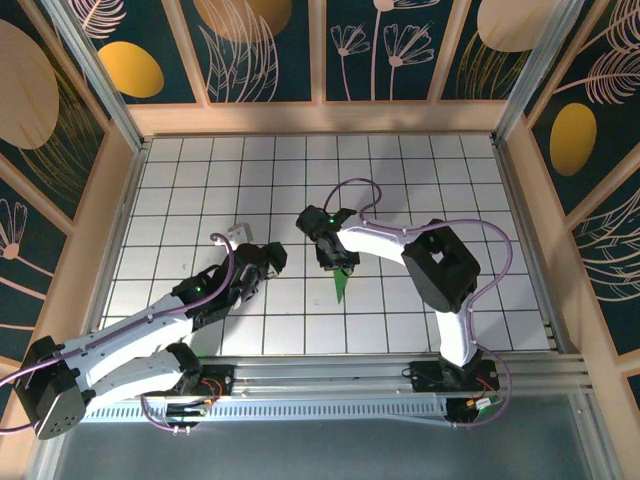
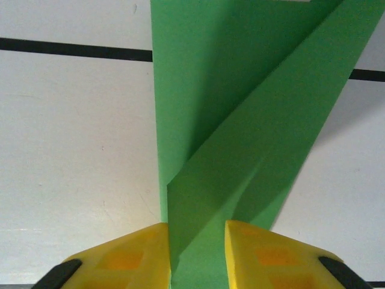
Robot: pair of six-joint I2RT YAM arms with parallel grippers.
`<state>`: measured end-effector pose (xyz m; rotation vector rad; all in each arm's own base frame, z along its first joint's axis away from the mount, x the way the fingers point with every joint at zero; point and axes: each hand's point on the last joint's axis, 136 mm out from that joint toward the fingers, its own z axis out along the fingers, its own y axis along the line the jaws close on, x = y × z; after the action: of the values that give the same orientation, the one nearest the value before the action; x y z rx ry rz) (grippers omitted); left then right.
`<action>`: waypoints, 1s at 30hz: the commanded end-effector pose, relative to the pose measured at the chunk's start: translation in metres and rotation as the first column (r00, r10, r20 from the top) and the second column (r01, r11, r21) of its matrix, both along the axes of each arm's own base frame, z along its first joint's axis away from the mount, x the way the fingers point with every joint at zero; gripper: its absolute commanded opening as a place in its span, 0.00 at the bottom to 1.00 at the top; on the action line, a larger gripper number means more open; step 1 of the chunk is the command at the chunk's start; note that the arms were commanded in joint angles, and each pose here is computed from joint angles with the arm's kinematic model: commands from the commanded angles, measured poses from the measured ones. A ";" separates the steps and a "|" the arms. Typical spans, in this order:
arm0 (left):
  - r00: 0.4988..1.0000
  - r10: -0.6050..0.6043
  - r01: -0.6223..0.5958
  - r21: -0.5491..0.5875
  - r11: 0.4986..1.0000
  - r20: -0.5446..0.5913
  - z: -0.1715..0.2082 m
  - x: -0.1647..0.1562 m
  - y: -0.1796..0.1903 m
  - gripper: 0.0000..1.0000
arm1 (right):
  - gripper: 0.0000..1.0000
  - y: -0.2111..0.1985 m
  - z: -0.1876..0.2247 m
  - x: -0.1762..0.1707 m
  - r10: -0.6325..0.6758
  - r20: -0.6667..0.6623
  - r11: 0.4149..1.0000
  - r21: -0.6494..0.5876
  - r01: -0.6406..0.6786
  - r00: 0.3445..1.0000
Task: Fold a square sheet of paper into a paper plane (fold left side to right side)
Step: Turn over the paper plane at the center of the table.
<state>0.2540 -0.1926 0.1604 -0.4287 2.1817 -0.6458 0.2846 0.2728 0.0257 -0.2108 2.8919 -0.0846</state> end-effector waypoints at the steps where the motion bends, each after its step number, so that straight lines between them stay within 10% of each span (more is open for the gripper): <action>1: 1.000 0.022 -0.022 0.018 1.000 -0.009 -0.003 0.001 0.005 0.58 | 0.26 -0.003 -0.002 0.003 -0.007 0.009 1.000 -0.027 0.008 1.000; 13: 0.999 0.044 -0.044 0.025 0.999 -0.001 0.002 0.001 0.011 0.58 | 0.00 -0.007 0.005 0.004 -0.007 0.030 0.999 -0.039 0.008 1.000; 21: 0.998 0.057 -0.057 0.012 0.998 0.000 0.009 0.001 0.016 0.64 | 0.00 -0.010 0.053 0.015 -0.004 0.139 1.000 0.010 0.003 0.990; 27: 0.999 0.043 -0.042 -0.103 0.994 0.007 0.020 0.006 0.017 0.71 | 0.00 -0.007 0.110 0.023 -0.021 0.250 0.953 0.298 -0.056 0.968; 30: 0.999 0.039 -0.039 -0.173 0.984 0.001 0.023 0.007 0.016 0.72 | 0.00 -0.002 0.138 0.023 -0.043 0.281 0.832 0.542 -0.122 0.959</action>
<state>0.2607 -0.1701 0.1763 -0.5346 2.1375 -0.7064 0.3030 0.2578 0.1405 -0.1171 2.6000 0.3716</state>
